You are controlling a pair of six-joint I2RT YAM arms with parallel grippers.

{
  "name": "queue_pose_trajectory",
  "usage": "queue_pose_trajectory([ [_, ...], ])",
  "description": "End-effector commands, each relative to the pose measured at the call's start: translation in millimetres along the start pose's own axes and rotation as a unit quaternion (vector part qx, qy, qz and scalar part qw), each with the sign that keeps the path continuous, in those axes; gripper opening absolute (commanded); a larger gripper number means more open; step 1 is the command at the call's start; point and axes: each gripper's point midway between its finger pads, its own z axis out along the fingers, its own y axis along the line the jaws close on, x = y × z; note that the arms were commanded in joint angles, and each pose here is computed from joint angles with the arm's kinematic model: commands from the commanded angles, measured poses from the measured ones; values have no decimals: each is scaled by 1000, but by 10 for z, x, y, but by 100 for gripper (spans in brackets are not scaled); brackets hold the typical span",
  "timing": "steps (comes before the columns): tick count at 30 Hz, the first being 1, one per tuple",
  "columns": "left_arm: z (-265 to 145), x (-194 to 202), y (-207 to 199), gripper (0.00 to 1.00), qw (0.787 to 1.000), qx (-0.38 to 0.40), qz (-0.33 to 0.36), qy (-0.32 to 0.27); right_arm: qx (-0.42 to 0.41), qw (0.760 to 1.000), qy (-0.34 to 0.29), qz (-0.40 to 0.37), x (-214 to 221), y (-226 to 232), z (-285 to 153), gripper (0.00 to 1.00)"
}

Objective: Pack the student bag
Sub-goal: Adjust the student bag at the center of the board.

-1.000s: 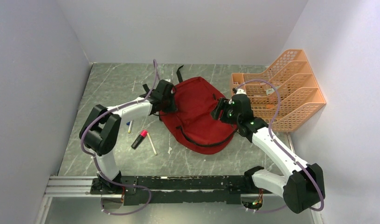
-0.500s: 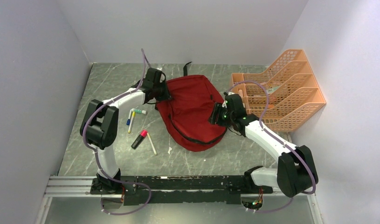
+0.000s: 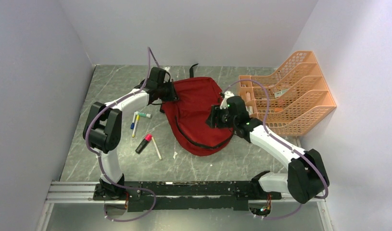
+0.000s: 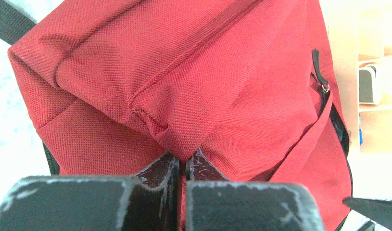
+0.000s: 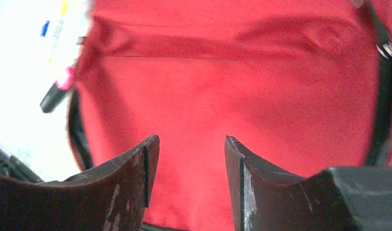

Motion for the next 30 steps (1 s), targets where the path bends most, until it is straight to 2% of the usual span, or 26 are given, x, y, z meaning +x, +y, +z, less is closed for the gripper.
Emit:
queue_pose_trajectory([
  [1,-13,-264,-208,5,997,55,36,-29,-80,982,-107,-131,-453,602,-44,57],
  [2,-17,-252,-208,5,997,56,40,-26,-85,980,-113,-142,-478,672,-32,57],
  [3,-23,-241,-202,9,997,55,41,-24,-83,979,-118,-147,-517,720,-15,57],
  [6,-61,-232,-175,27,998,50,39,-30,-55,982,-121,-131,-602,800,59,54],
  [9,-99,-250,-152,34,998,48,33,-35,-36,984,-126,-119,-663,875,117,54],
  [15,-42,-125,-49,53,999,44,14,-7,-44,983,-127,-128,-705,981,125,54],
  [19,-65,34,51,59,999,29,-6,12,-75,976,-142,-147,-708,1096,51,54],
  [23,-207,111,71,63,999,34,-22,1,-103,970,-133,-178,-605,1208,94,54],
  [26,-257,117,77,65,999,40,-29,-11,-58,975,-109,-183,-576,1116,205,55],
  [30,-179,200,37,65,998,59,-37,10,23,984,-105,-143,-651,879,238,56],
])
